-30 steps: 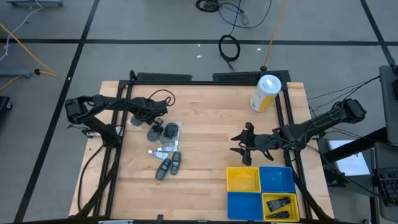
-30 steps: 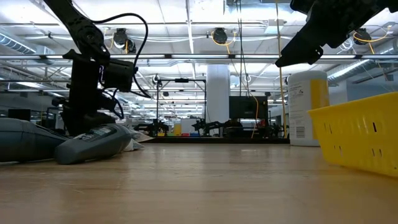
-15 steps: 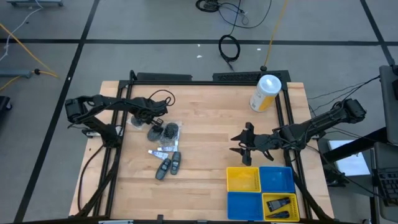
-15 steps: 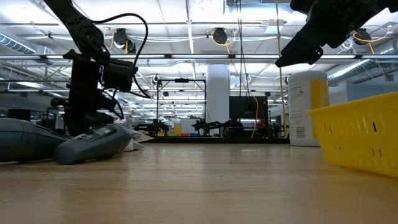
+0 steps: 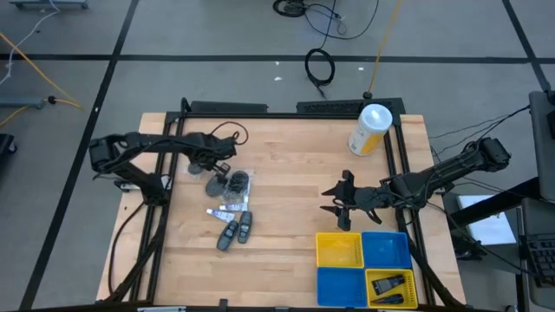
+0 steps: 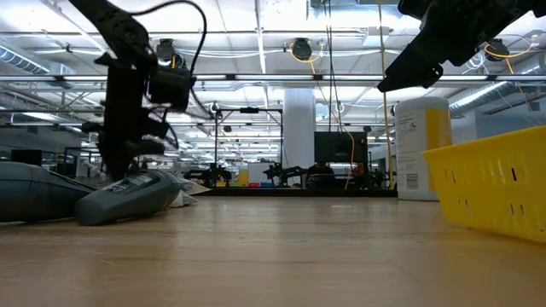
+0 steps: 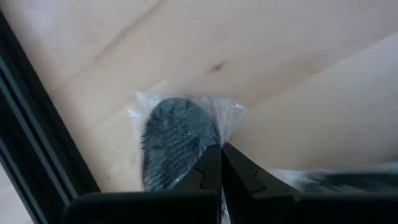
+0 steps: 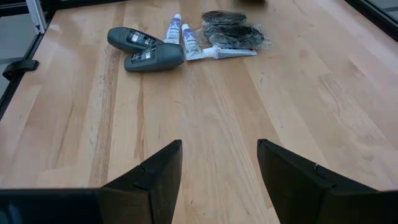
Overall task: Pick & Place Travel size toiletries
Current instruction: Put the black hairbrush into the top blue bin
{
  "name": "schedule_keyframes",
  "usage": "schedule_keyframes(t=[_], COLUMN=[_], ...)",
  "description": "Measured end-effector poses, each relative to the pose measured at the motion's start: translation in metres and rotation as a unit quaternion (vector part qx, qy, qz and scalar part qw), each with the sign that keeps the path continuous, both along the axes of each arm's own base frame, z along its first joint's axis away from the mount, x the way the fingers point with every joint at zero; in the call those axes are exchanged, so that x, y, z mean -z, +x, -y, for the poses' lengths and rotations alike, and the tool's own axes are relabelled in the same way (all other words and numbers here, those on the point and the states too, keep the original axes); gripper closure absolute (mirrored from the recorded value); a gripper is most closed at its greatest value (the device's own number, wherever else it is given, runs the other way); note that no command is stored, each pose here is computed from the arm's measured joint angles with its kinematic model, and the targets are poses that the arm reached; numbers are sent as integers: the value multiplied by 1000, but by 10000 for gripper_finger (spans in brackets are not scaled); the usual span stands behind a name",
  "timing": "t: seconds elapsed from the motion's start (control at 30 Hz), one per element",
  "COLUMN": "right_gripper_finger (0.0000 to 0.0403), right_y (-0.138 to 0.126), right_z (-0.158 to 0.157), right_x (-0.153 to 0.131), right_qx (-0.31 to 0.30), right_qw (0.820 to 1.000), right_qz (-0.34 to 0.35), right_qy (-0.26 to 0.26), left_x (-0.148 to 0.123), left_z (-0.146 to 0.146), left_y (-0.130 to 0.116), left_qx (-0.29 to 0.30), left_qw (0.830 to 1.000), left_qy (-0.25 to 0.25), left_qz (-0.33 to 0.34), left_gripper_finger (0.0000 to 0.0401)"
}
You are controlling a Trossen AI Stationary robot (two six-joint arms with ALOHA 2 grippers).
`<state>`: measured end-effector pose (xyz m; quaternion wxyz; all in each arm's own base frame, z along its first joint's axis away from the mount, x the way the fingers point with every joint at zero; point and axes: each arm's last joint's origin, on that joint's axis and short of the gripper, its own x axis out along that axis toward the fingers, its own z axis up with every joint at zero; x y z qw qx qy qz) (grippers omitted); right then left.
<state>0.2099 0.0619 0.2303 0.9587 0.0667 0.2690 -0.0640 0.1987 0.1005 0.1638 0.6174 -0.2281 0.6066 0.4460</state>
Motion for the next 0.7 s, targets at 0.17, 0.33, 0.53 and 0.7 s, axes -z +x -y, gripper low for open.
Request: schedule_keyframes(t=[0.17,0.33,0.53,0.7], right_gripper_finger=[202,202,202,202], right_y=[0,0,0,1], right_z=[0,0,0,0], right_x=[0,0,0,-1], right_qx=[-1,-1,-5,-8], right_qw=[1000,1000,1000,1000], right_qz=[0,0,-1,8], right_qy=[-3,-3,-10,-11], left_x=[-30,-62,-98,-119], left_z=[4,13,32,51], left_y=[15,25,40,57], left_qx=[35,70,147,215], left_qw=[998,991,970,938], left_qy=[13,34,40,32], left_qz=[59,108,189,271], left_gripper_finger=[401,401,401,401])
